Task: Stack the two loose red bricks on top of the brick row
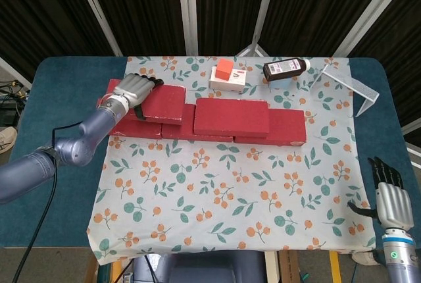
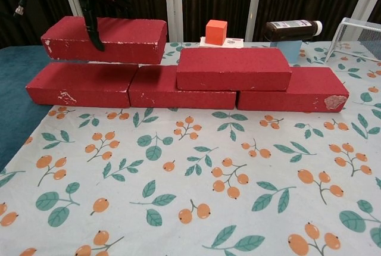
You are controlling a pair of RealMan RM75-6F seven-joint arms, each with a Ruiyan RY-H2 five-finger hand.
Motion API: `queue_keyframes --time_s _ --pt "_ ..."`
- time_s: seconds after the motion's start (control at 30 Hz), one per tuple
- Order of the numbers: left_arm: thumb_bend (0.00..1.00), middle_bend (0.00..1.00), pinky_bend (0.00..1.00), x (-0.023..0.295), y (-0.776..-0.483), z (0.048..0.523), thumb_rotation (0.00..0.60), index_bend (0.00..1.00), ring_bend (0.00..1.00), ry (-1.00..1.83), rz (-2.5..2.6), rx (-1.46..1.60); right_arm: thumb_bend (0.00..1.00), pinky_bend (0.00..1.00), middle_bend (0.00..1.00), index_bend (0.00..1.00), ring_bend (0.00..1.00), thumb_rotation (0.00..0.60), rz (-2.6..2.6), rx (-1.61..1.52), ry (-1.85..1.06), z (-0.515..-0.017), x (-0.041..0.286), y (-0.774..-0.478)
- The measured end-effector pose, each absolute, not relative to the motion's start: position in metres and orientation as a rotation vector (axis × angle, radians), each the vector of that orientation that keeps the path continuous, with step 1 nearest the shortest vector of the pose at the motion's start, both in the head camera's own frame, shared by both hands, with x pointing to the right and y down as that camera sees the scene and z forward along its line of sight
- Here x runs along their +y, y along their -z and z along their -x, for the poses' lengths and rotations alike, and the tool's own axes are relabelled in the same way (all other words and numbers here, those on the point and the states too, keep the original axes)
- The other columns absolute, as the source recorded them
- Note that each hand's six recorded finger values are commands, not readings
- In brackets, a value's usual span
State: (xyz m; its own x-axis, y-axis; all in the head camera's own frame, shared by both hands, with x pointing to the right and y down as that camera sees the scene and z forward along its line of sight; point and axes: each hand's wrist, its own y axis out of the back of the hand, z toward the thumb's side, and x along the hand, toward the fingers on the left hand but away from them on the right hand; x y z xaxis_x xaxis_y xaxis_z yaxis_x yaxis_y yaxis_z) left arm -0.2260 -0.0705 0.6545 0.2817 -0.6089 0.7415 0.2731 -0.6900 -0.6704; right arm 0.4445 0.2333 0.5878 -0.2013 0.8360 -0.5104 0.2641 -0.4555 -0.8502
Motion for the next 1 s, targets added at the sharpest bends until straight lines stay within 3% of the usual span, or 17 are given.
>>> queue_keyframes --time_s 0.3,1.0 --pt "0.06 0.29 0.21 -0.062 -0.679 0.229 0.6 0.33 0.19 1.532 1.834 0.282 0.05 0.0 0.01 0.0 0.0 0.6 1.62 -1.29 -1.7 -0.446 0.233 -0.588" --pt "0.06 0.29 0.21 -0.056 -0.692 0.2 0.6 0.33 0.19 1.497 1.857 0.226 0.05 0.0 0.01 0.0 0.0 0.6 1.619 -1.305 -1.701 -0.45 0.232 -0.587"
